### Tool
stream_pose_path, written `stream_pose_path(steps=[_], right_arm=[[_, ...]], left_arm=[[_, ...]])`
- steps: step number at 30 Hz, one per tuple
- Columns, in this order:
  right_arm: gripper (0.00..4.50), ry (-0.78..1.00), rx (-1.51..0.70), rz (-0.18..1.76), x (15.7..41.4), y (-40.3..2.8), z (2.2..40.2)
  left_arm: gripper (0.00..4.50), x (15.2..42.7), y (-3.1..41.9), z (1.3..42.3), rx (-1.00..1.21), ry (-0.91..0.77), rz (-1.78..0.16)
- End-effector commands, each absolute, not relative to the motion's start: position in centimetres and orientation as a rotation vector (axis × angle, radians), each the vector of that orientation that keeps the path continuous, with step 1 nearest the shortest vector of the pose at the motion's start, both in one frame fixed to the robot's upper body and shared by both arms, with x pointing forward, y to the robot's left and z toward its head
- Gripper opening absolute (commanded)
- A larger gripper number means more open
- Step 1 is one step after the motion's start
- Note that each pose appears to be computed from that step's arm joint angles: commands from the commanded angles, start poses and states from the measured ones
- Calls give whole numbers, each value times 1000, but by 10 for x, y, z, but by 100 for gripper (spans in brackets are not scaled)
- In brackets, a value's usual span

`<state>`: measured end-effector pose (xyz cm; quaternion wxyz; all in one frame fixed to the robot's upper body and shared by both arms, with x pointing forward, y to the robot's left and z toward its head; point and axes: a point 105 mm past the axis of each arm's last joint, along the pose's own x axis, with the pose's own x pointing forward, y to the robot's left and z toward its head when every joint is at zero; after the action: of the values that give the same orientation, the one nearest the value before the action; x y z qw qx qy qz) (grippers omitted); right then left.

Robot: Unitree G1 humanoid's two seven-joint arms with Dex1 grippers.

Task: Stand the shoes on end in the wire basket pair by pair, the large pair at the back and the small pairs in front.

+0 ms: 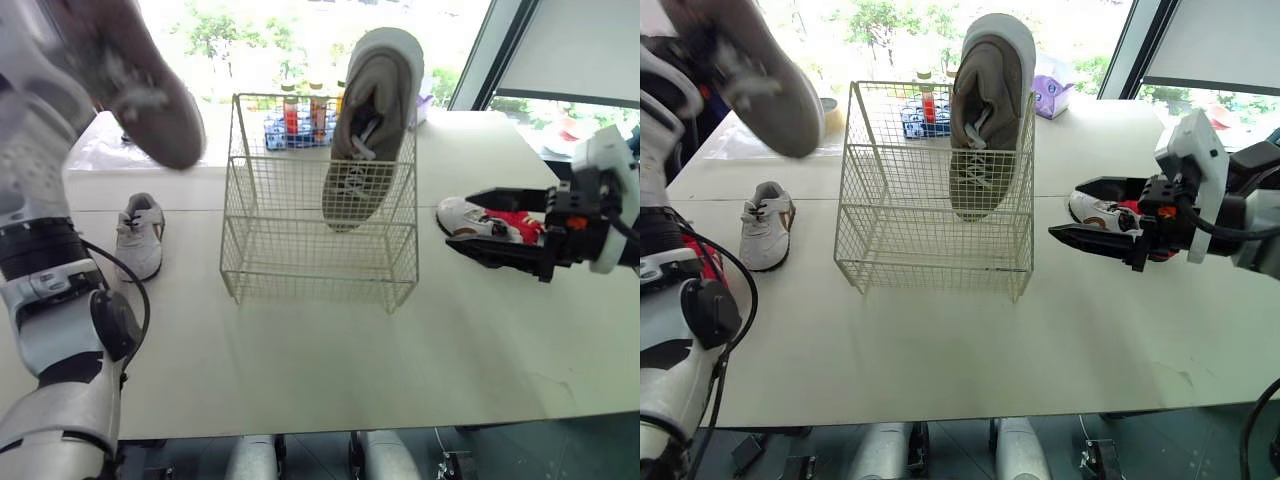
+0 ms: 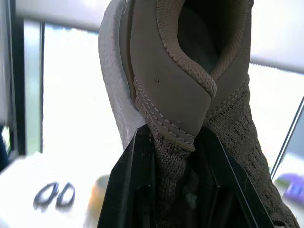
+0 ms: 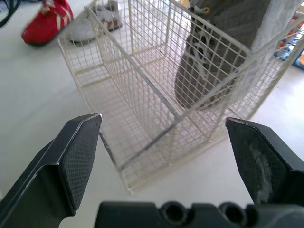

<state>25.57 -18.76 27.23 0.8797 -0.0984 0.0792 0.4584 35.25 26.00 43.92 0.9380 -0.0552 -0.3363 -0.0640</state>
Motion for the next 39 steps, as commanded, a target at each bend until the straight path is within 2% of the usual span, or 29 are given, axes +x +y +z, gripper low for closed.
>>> stream_pose_path(steps=[1, 7, 14, 21, 28, 32, 39], right_arm=[[450, 114, -207, 935, 254, -193, 286], [450, 88, -188, 958, 252, -194, 302], [450, 94, -200, 990, 242, -181, 305], [450, 85, -203, 974, 243, -170, 302], [450, 64, -195, 974, 246, -168, 303], [450, 52, -191, 979, 246, -170, 307], [450, 49, -193, 986, 246, -172, 308]], left_arm=[[45, 327, 213, 468, -32, -830, -274], [45, 335, 155, 457, 24, -856, -377], [45, 359, 131, 433, 26, -869, -381], [45, 353, 101, 423, 83, -887, -393], [45, 340, 95, 398, 238, -881, -338], [45, 338, 103, 394, 206, -869, -279], [45, 333, 112, 426, 183, -928, -229]])
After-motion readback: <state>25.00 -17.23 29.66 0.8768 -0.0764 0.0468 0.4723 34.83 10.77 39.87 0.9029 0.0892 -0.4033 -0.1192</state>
